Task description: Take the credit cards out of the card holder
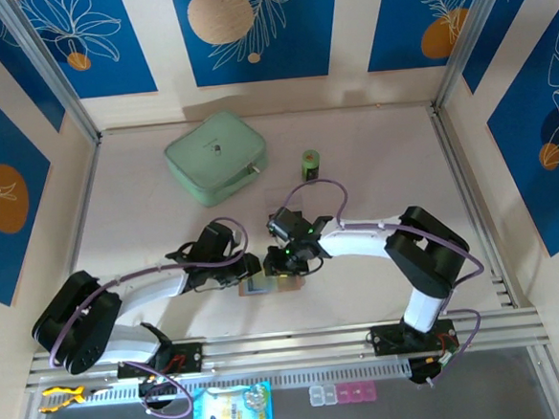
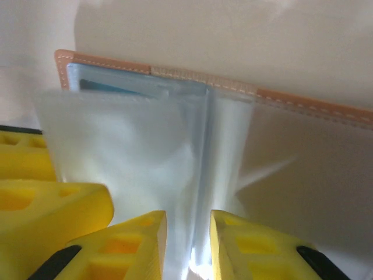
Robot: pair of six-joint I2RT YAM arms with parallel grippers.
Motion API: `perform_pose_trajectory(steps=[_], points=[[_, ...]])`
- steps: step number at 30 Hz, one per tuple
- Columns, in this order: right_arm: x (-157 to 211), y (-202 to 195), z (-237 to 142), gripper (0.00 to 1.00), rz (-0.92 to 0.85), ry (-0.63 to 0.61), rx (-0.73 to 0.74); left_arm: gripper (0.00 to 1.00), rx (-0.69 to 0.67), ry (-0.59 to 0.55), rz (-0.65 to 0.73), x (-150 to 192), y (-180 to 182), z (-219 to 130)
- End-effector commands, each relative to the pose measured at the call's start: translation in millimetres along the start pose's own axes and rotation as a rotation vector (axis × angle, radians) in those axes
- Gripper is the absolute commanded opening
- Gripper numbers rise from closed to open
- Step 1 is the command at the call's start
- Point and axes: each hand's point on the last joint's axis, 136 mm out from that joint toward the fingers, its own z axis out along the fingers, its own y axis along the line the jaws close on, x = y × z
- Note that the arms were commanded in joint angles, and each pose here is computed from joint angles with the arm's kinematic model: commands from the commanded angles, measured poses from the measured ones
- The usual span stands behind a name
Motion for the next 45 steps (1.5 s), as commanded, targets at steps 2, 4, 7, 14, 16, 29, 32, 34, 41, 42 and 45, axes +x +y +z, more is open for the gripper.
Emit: perform_pose_trajectory(steps=[2, 4, 7, 14, 16, 29, 32, 34, 41, 42, 45], points=[[-6.0, 5.3, -30.0, 0.27, -0.028, -0.052, 0.017, 0.29, 0.045, 0.006, 0.019, -4.8, -22.9, -2.7], [-7.0, 3.7, -37.9, 0.27, -0.031, -0.068, 0.026, 0.30, 0.051, 0.005, 0.023, -6.6, -27.9, -3.8], [-7.3, 0.9, -49.2, 0.27, -0.034, -0.089, 0.034, 0.34, 0.058, 0.007, 0.034, -7.9, -35.1, -4.1], [-7.0, -8.5, -71.3, 0.27, -0.021, -0.142, 0.030, 0.46, 0.067, 0.038, 0.062, -5.5, -50.6, 4.4], [-6.5, -11.5, -77.1, 0.27, -0.016, -0.156, 0.031, 0.49, 0.069, 0.047, 0.071, -4.6, -55.3, 8.0], [-1.9, -36.3, -104.8, 0.28, 0.038, -0.220, 0.033, 0.58, 0.078, 0.108, 0.106, 1.4, -73.9, 34.9], [0.2, -39.4, -106.9, 0.28, 0.043, -0.223, 0.038, 0.58, 0.077, 0.107, 0.104, 0.7, -73.8, 39.0], [1.0, -39.1, -107.9, 0.28, 0.044, -0.226, 0.032, 0.58, 0.074, 0.106, 0.106, 0.6, -72.9, 39.7], [-0.2, -35.2, -104.5, 0.28, 0.043, -0.216, 0.016, 0.57, 0.052, 0.078, 0.117, -2.1, -66.9, 31.6], [-1.0, -33.7, -104.1, 0.28, 0.042, -0.214, 0.012, 0.57, 0.052, 0.074, 0.118, -2.6, -66.1, 29.9], [-2.9, -30.4, -101.9, 0.28, 0.042, -0.206, 0.006, 0.57, 0.051, 0.060, 0.106, -5.5, -60.5, 24.2]])
